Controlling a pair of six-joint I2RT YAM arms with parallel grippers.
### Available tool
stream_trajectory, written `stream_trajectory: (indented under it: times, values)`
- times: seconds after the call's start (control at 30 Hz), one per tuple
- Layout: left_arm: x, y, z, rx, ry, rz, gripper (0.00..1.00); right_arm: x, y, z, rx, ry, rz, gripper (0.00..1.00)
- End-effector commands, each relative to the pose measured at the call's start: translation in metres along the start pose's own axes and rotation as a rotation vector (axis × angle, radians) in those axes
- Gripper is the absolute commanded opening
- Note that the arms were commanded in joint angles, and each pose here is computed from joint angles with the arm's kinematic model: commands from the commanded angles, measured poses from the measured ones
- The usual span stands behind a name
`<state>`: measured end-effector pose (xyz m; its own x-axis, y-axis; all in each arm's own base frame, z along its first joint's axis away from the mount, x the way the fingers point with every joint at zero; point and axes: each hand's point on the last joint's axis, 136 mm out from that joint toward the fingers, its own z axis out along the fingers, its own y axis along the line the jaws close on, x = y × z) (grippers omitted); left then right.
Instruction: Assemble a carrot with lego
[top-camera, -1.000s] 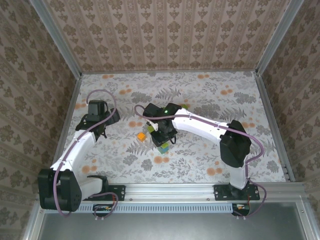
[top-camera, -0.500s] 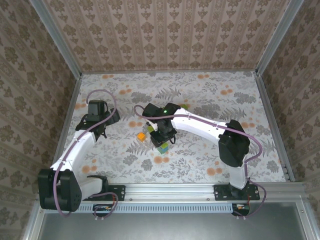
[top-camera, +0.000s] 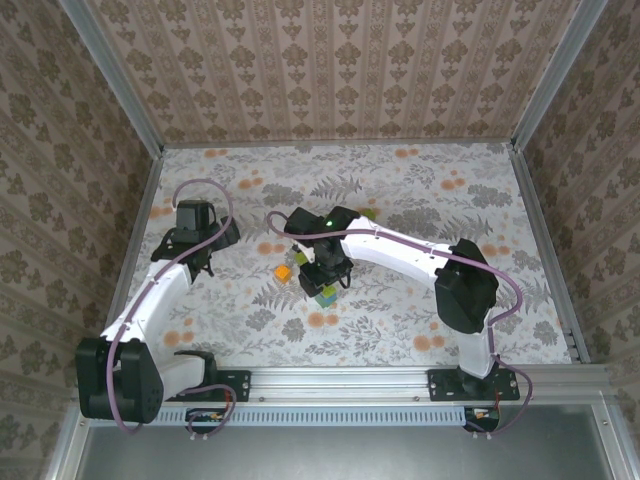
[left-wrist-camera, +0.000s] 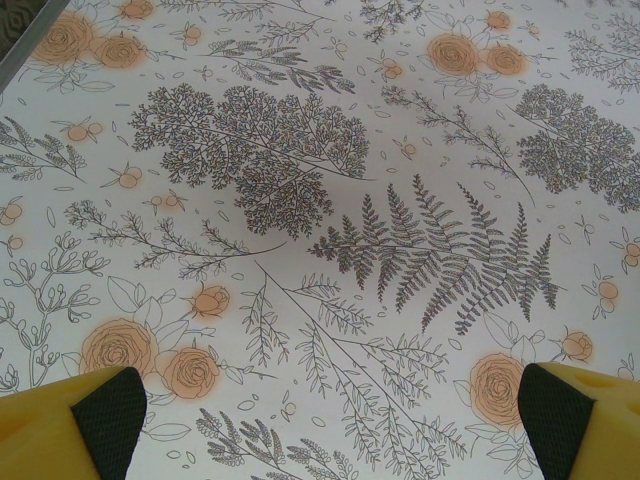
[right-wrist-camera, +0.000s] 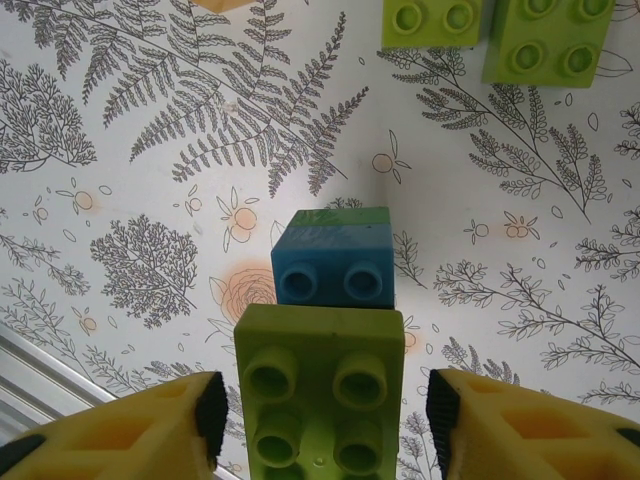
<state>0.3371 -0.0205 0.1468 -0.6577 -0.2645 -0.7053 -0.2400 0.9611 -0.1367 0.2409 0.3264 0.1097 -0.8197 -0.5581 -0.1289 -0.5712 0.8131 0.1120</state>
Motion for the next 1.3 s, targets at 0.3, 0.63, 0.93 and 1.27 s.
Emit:
stream_trajectory:
  times: [0.3, 0.63, 0.93, 1.27]
  values:
    - [-0.006, 0.0, -0.004, -0.012, -0.002, 0.023, 0.99, -0.006, 0.0, -0.042, -0.001, -0.089, -0.028, 0.66]
    - [-0.006, 0.0, -0.006, -0.013, -0.003, 0.023, 0.99, 0.003, -0.007, -0.073, 0.022, -0.145, -0.01, 0.35]
    - [-0.006, 0.0, -0.005, -0.012, -0.003, 0.023, 0.99, 0.012, -0.003, -0.047, -0.001, -0.062, 0.005, 0.0]
    - [-0.006, -0.001, -0.003, -0.013, 0.002, 0.026, 0.99, 0.014, -0.001, -0.032, -0.007, -0.017, 0.0, 0.02]
